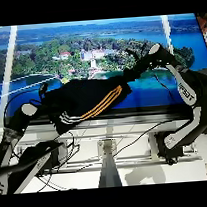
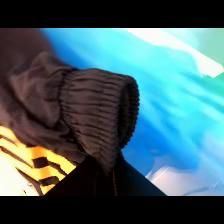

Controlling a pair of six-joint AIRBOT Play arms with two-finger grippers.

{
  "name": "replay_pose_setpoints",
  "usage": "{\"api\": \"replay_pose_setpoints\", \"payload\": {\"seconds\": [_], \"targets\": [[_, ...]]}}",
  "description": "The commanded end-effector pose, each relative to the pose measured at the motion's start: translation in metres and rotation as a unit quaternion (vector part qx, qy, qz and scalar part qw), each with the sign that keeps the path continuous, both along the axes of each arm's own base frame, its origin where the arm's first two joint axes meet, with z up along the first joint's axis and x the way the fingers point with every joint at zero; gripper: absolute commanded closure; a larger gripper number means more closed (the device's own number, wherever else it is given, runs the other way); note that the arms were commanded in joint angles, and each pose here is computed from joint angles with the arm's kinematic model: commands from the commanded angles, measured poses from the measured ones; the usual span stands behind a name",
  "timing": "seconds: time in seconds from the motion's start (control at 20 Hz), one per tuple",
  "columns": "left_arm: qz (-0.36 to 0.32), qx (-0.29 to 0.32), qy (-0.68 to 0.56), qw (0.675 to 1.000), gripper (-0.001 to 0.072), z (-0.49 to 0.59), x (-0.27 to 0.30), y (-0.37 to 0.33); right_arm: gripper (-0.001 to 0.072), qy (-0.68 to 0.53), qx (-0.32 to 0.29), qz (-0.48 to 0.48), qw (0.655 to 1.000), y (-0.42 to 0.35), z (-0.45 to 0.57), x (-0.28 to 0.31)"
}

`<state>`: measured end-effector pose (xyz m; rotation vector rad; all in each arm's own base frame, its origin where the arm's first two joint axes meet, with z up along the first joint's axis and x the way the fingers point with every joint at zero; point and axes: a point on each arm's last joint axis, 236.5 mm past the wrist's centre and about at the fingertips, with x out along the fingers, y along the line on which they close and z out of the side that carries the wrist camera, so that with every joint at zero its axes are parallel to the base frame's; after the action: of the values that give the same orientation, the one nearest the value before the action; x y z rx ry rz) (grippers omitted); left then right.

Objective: Fold the clothes and pants, and hang the long-sleeved shirts on hangers.

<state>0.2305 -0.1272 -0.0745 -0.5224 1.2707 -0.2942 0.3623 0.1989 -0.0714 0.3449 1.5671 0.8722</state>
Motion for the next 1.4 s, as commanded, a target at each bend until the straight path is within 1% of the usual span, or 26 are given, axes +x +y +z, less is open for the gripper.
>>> {"api": "replay_pose_setpoints", "payload": {"seconds": [0.0, 0.15, 0.3, 0.4, 0.5, 0.6, 0.7, 0.8, 0.9, 1.0, 1.05, 1.25, 1.3, 1.35], "targets": [[-0.021, 0.032, -0.054, 0.998, 0.0015, 0.008, 0.020, 0.009, 0.0690, -0.080, -0.002, 0.004, 0.997, -0.007, 0.042, 0.023], [-0.045, 0.080, -0.094, 0.991, 0.0015, 0.025, 0.039, 0.023, 0.0689, -0.163, -0.077, -0.070, 0.981, -0.071, 0.105, 0.063], [-0.057, 0.113, -0.137, 0.982, 0.0015, 0.051, 0.062, 0.033, 0.0690, -0.241, -0.136, -0.161, 0.947, -0.150, 0.188, 0.076], [-0.054, 0.112, -0.158, 0.980, 0.0015, 0.067, 0.073, 0.032, 0.0689, -0.278, -0.167, -0.244, 0.914, -0.200, 0.242, 0.070], [-0.051, 0.112, -0.175, 0.977, 0.0015, 0.080, 0.082, 0.032, 0.0690, -0.304, -0.193, -0.341, 0.868, -0.248, 0.295, 0.052], [-0.043, 0.114, -0.190, 0.974, 0.0015, 0.087, 0.089, 0.033, 0.0689, -0.323, -0.219, -0.423, 0.818, -0.289, 0.341, 0.020], [-0.040, 0.115, -0.195, 0.973, 0.0015, 0.088, 0.091, 0.034, 0.0689, -0.325, -0.256, -0.496, 0.763, -0.327, 0.374, -0.021], [-0.040, 0.115, -0.195, 0.973, 0.0015, 0.088, 0.091, 0.034, 0.0689, -0.294, -0.306, -0.582, 0.693, -0.367, 0.394, -0.077], [-0.040, 0.115, -0.195, 0.973, 0.0015, 0.088, 0.091, 0.034, 0.0689, -0.233, -0.337, -0.684, 0.603, -0.396, 0.404, -0.143], [-0.040, 0.115, -0.194, 0.973, 0.0015, 0.088, 0.091, 0.034, 0.0689, -0.208, -0.348, -0.753, 0.517, -0.410, 0.419, -0.196], [-0.040, 0.115, -0.194, 0.973, 0.0015, 0.088, 0.091, 0.034, 0.0690, -0.217, -0.359, -0.769, 0.482, -0.415, 0.430, -0.216], [-0.040, 0.115, -0.194, 0.973, 0.0015, 0.088, 0.091, 0.034, 0.0689, -0.263, -0.411, -0.811, 0.323, -0.434, 0.486, -0.291], [-0.040, 0.115, -0.194, 0.973, 0.0015, 0.088, 0.091, 0.034, 0.0690, -0.272, -0.421, -0.815, 0.290, -0.435, 0.498, -0.306], [-0.041, 0.115, -0.194, 0.973, 0.0015, 0.088, 0.091, 0.034, 0.0689, -0.277, -0.424, -0.818, 0.272, -0.436, 0.505, -0.313]]}}
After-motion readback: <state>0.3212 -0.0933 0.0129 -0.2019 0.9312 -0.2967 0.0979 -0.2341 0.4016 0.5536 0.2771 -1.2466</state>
